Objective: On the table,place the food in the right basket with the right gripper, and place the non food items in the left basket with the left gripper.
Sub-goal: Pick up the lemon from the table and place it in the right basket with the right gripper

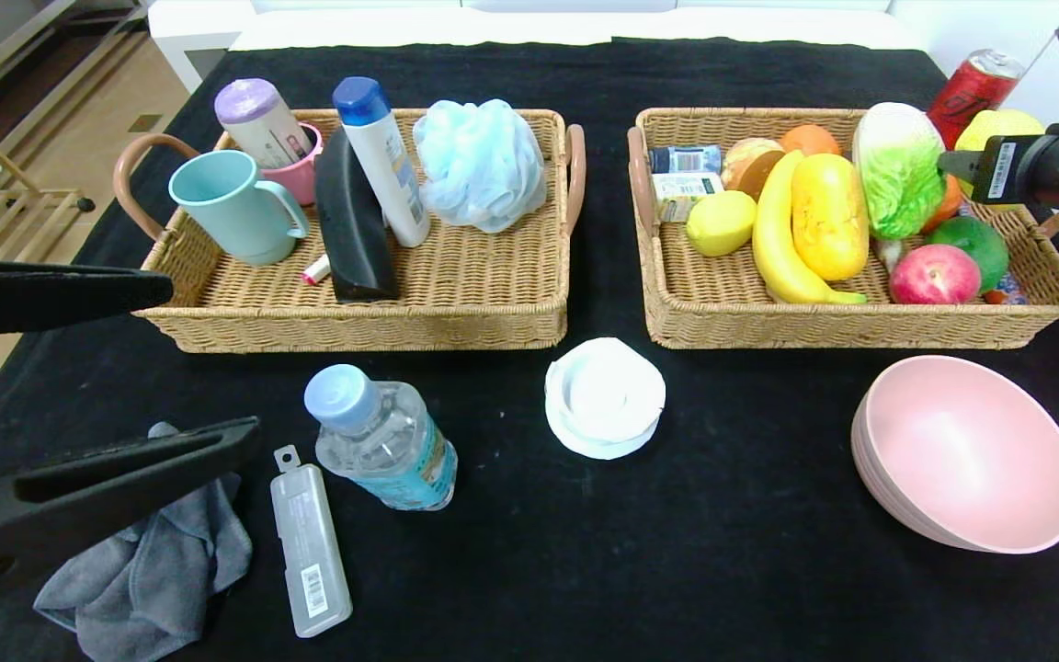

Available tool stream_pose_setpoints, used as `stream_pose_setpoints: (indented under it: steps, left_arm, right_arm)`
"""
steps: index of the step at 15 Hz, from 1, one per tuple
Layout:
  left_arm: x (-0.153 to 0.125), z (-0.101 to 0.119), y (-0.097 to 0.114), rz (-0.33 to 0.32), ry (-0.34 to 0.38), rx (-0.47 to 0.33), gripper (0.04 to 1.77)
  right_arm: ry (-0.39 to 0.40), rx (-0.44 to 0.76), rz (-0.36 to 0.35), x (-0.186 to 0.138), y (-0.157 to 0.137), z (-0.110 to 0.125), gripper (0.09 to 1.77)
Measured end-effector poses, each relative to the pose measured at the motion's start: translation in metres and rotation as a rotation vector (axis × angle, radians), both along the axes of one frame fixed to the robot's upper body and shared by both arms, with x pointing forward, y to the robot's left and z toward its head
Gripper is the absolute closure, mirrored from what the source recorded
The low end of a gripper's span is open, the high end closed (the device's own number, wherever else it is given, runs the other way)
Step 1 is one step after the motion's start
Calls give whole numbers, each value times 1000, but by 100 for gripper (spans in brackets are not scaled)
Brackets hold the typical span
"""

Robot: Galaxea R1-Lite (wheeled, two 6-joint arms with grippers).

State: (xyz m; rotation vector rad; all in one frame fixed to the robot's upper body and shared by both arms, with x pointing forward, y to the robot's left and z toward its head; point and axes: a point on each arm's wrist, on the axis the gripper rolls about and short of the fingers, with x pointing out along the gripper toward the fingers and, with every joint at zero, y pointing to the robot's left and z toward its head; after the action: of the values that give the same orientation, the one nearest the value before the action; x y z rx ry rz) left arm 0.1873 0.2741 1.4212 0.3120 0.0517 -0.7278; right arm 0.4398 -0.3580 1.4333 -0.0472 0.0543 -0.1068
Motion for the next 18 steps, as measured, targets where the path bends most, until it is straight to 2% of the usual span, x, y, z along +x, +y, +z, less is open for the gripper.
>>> stream_pose_setpoints:
  steps: [8, 15, 18]
  left_arm:
    - [1, -1, -1, 0, 4, 4, 9]
    - [2, -2, -1, -2, 9, 6, 9]
    - [2, -2, -1, -2, 9, 7, 9]
  right_arm:
    - [-6, 72, 6, 3, -19, -1, 73]
    - [-8, 89, -4, 3, -22, -1, 73]
    - [-6, 90, -2, 4, -22, -2, 56]
